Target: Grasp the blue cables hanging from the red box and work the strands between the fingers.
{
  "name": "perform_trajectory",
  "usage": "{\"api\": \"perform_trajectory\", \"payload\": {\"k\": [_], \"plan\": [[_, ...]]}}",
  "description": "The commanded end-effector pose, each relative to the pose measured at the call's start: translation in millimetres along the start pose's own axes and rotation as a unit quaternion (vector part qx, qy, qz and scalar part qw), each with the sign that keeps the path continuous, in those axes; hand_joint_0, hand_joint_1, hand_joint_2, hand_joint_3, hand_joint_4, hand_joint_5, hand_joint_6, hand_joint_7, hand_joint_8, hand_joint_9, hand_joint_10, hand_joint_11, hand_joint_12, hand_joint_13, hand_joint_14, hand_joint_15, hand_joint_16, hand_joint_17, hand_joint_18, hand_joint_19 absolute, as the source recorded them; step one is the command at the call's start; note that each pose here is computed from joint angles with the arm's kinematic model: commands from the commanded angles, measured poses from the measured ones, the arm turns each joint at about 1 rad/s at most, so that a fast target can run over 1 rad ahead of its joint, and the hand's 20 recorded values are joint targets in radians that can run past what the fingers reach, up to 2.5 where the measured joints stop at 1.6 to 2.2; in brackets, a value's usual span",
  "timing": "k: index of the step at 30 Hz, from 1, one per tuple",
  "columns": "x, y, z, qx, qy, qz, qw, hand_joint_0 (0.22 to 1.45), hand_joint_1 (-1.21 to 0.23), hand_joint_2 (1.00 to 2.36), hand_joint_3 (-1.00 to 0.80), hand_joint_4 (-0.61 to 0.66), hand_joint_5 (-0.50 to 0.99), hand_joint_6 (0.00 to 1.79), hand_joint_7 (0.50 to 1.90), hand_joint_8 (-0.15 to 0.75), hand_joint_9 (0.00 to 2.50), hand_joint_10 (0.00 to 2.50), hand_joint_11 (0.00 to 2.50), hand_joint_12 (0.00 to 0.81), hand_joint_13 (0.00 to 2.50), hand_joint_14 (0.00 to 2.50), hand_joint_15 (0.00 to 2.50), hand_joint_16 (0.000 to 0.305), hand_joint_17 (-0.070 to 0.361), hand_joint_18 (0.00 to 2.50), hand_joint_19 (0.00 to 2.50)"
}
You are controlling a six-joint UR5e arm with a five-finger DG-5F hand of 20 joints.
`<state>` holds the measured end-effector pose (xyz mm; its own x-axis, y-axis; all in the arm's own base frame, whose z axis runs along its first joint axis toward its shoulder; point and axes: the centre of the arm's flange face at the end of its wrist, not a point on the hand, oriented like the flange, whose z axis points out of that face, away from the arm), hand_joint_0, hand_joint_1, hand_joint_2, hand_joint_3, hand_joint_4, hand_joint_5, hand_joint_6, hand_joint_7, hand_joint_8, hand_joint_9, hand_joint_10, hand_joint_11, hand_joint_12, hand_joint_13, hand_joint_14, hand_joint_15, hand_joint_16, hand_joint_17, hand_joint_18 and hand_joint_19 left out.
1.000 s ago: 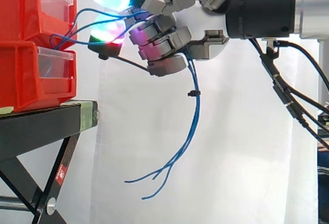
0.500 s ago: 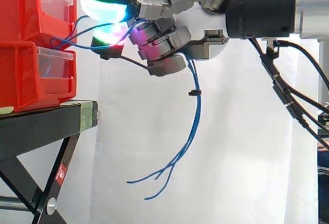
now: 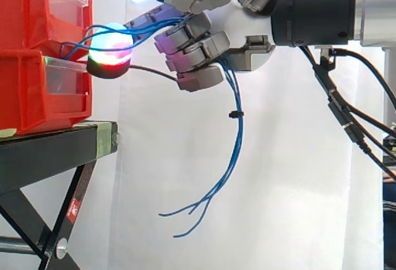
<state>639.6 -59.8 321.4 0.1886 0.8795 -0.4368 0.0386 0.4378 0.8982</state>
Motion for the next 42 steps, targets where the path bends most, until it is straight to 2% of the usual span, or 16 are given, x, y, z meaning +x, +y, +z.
{"api": "perform_trajectory", "payload": {"k": [1,3,5,6,8,14,16,22,23,26,28,33,36,37,39,42], "plan": [[0.0,0.0,0.0,0.0,0.0,0.0,1.0,0.72,-0.62,1.0,-1.0,0.28,0.11,0.31,1.38,0.35,0.91,2.5,1.99,0.431,1.02,2.5,1.29,0.063,0.142,1.39,1.65],[0.0,0.0,0.0,0.0,0.0,0.0,1.0,0.73,-0.65,1.0,-1.0,0.27,0.1,0.36,1.36,0.35,0.91,2.5,1.99,0.431,1.02,2.5,1.29,0.063,0.142,1.39,1.65],[0.0,0.0,0.0,0.0,0.0,0.0,1.0,0.75,-0.71,1.0,-1.0,0.26,0.01,0.56,1.3,0.35,0.91,2.5,1.99,0.431,1.02,2.5,1.29,0.063,0.142,1.39,1.65],[0.0,0.0,0.0,0.0,0.0,0.0,1.0,0.76,-0.72,1.0,-1.0,0.26,0.0,0.58,1.29,0.35,0.91,2.5,1.99,0.431,1.02,2.5,1.29,0.063,0.142,1.39,1.65],[0.2,0.1,0.0,0.0,0.001,0.0,1.0,0.78,-0.76,1.0,-1.0,0.25,-0.1,0.83,1.19,0.35,0.91,2.5,1.99,0.431,1.02,2.5,1.29,0.063,0.142,1.39,1.65],[0.0,0.0,0.0,0.0,0.0,0.0,1.0,0.81,-0.78,1.0,-1.0,0.28,-0.13,0.97,1.14,0.35,0.91,2.5,1.99,0.431,1.02,2.5,1.29,0.063,0.142,1.39,1.65],[0.2,0.1,0.0,0.0,0.001,0.0,1.0,0.83,-0.75,1.0,-1.0,0.28,-0.09,0.93,1.18,0.35,0.91,2.5,1.99,0.431,1.02,2.5,1.29,0.063,0.142,1.39,1.65],[0.0,0.0,0.0,0.0,0.0,0.0,1.0,0.97,-0.68,1.01,-0.66,0.26,-0.05,0.96,1.14,0.35,0.91,2.5,1.99,0.431,1.02,2.5,1.29,0.063,0.142,1.39,1.65],[0.0,0.0,0.0,0.0,0.0,0.0,1.0,1.0,-0.67,1.01,-0.56,0.26,-0.04,0.89,1.15,0.35,0.91,2.5,1.99,0.431,1.02,2.5,1.29,0.063,0.142,1.39,1.65],[0.0,0.0,0.0,0.0,0.0,0.0,1.0,1.02,-0.65,1.01,-0.55,0.26,0.0,0.76,1.16,0.35,0.91,2.5,1.99,0.431,1.02,2.5,1.29,0.063,0.142,1.39,1.65],[0.0,0.0,0.0,0.0,0.0,0.001,1.0,1.03,-0.64,1.01,-0.54,0.26,0.0,0.74,1.16,0.35,0.91,2.5,1.99,0.431,1.02,2.5,1.29,0.063,0.142,1.39,1.65],[0.0,0.0,0.0,0.0,0.0,0.0,1.0,1.19,-0.64,1.01,-0.33,0.24,0.16,0.59,1.25,0.35,0.91,2.5,1.99,0.431,1.02,2.5,1.29,0.063,0.142,1.39,1.65],[0.0,0.0,0.0,0.0,0.0,0.0,1.0,1.26,-0.66,1.01,-0.26,0.2,0.36,0.22,1.41,0.35,0.91,2.5,1.99,0.431,1.02,2.5,1.29,0.063,0.142,1.39,1.65],[0.0,0.0,0.0,0.0,0.0,0.0,1.0,1.29,-0.66,1.01,-0.24,0.2,0.47,0.0,1.5,0.35,0.91,2.5,1.99,0.431,1.02,2.5,1.29,0.063,0.142,1.39,1.65],[0.0,0.0,0.0,0.0,0.0,0.0,1.0,1.29,-0.66,1.01,-0.26,0.18,0.5,0.01,1.44,0.35,0.91,2.5,1.99,0.431,1.02,2.5,1.29,0.063,0.142,1.39,1.65],[-0.3,0.9,-0.2,-0.001,0.0,0.0,1.0,1.22,-0.7,1.01,-0.29,0.16,0.52,0.01,1.44,0.35,0.91,2.5,1.99,0.431,1.02,2.5,1.29,0.063,0.142,1.39,1.65]]}}
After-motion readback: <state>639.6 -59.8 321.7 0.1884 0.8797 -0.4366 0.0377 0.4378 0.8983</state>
